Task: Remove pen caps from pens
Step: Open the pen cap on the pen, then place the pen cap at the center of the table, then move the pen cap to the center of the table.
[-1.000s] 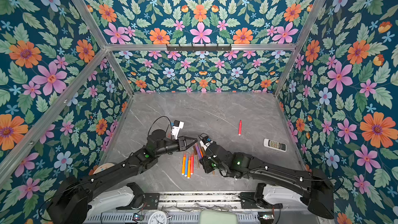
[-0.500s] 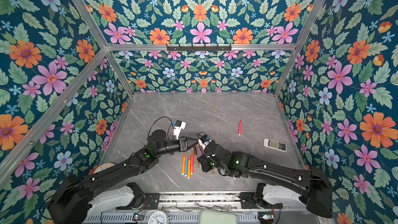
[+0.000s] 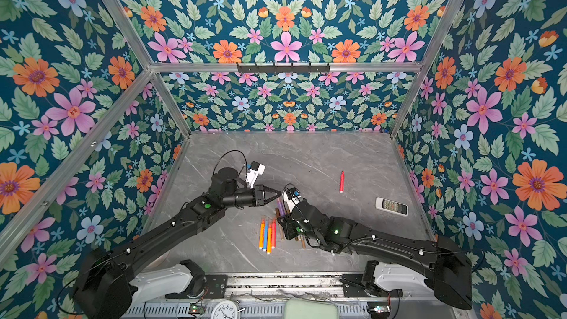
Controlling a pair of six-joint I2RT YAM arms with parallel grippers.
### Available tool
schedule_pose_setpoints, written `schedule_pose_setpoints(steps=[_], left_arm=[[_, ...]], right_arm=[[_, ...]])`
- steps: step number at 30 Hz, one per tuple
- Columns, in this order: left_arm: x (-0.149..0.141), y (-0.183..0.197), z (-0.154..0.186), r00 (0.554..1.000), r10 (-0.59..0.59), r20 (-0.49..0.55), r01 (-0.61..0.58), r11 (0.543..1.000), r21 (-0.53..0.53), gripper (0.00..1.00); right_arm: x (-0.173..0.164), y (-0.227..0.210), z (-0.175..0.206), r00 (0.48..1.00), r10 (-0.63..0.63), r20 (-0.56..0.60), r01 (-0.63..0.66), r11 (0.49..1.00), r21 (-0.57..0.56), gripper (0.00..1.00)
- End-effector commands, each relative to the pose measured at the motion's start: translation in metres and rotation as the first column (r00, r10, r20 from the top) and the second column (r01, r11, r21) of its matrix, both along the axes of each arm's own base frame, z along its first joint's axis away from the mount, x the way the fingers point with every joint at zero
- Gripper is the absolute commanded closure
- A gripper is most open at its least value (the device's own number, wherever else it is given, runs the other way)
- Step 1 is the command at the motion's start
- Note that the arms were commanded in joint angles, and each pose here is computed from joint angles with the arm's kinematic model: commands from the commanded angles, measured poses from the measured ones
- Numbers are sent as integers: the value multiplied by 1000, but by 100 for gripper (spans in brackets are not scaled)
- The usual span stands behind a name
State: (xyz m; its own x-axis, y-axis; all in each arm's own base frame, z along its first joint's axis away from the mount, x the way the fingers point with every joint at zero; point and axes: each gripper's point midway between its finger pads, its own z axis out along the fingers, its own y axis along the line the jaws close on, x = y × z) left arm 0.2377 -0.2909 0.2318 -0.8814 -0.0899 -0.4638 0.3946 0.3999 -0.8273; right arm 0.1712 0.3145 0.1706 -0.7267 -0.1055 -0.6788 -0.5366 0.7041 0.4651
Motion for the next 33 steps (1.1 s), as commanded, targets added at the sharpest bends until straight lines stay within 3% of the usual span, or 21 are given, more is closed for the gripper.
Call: schedule_pose_setpoints(steps=[1,11,14,17,20,23,25,30,31,33], left_arm=[[55,29,15,961,230,154,-235,972,17,100],[75,52,22,940,314,135,-311,950,-37,100],[83,66,5,920,367,140,-380,921,83,100],[99,107,-29,856,488,172,-517,795,317,100],[112,148,-71,804,568,179,-573,656,492,100],[121,186,-101,736,634,238,-617,484,620,100],[124,203,-112,705,651,280,-629,393,670,100],[129,227,-129,668,648,367,-639,245,729,100],[131,230,-133,666,646,372,-633,226,740,100],[134,231,-143,683,637,358,-612,231,756,100]], right_arm=[[-25,-23,-35,992,27,-122,-42,992,-121,100],[-27,-25,-40,991,28,-131,-45,991,-124,100],[-21,-36,-40,993,-23,-114,5,987,-158,100],[-14,-53,-42,989,-84,-121,59,978,-198,100],[-3,-72,-49,975,-150,-164,113,970,-217,100],[4,-88,-51,960,-196,-202,153,966,-208,100],[6,-98,-50,954,-218,-206,175,963,-207,100],[3,-119,-47,949,-249,-193,203,952,-228,100],[1,-122,-48,948,-254,-191,208,950,-234,100],[0,-127,-49,946,-264,-188,215,946,-242,100]])
